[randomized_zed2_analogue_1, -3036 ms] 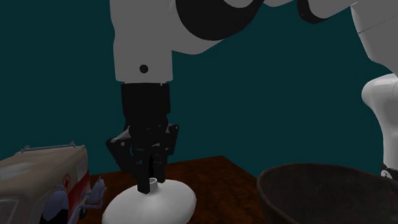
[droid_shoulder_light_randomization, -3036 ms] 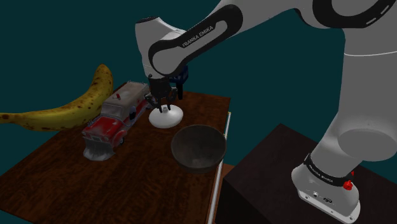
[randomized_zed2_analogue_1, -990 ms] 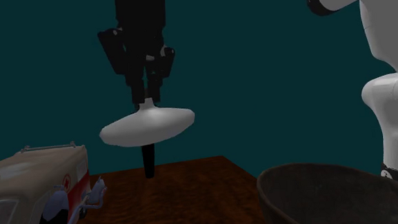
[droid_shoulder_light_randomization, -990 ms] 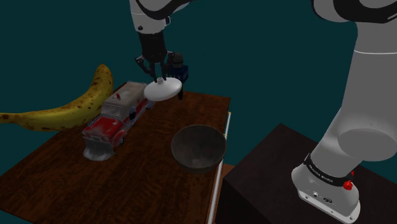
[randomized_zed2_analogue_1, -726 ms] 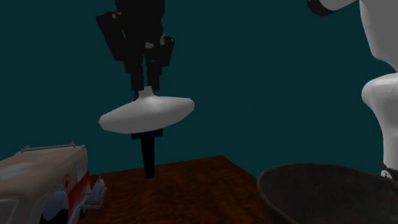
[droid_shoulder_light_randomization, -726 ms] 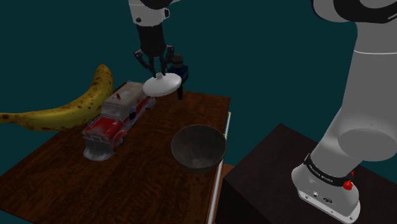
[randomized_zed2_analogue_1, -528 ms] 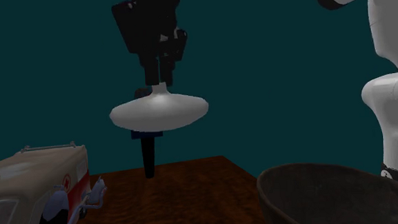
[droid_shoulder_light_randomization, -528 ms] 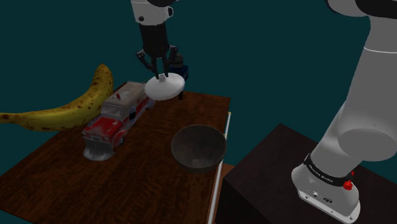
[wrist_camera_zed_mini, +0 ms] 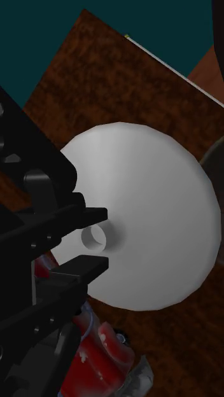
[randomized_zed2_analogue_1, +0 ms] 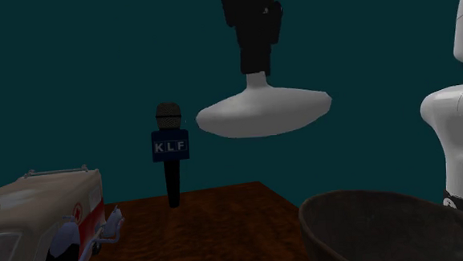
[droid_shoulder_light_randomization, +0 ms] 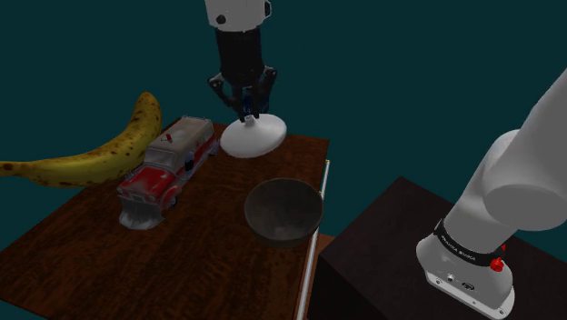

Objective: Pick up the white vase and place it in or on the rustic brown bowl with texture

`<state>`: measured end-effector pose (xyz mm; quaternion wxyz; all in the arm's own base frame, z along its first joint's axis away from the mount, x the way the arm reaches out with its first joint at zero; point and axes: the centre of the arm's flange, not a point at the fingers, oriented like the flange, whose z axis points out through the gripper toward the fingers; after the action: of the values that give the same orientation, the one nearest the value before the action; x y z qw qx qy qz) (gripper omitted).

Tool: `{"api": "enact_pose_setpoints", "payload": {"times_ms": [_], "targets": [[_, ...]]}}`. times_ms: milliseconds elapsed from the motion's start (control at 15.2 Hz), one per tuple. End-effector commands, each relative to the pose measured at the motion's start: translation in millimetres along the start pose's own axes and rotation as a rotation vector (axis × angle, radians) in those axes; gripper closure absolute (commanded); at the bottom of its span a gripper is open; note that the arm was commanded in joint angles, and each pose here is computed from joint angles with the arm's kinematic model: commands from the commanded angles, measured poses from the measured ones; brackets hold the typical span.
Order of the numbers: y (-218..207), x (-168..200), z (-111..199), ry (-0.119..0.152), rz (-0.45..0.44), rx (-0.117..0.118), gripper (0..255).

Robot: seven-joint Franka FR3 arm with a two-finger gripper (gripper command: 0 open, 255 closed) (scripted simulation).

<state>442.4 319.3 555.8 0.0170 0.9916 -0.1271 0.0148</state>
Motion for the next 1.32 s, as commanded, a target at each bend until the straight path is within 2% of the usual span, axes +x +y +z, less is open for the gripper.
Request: {"api": "enact_pose_setpoints", "payload": {"times_ms": [0,462,528,594,1056,1122,1254], "targets": [[3.5,-26.3,-3.6,0.0,0.002,0.0,255],[15.1,-116.2,-21.6,0.0,0.002,0.0,255],[12.8,-102.7,-21.9,0.0,0.001,0.0,255],[12.8,-102.7,-21.9,0.0,0.001,0.0,0],[73.2,-151.4,69.8,0.185,0.157,0.217,0],[76.2,-154.3,76.7,0.197,0.167,0.232,0],[74.0,-152.1,86.8,0.197,0.167,0.232,0]]}}
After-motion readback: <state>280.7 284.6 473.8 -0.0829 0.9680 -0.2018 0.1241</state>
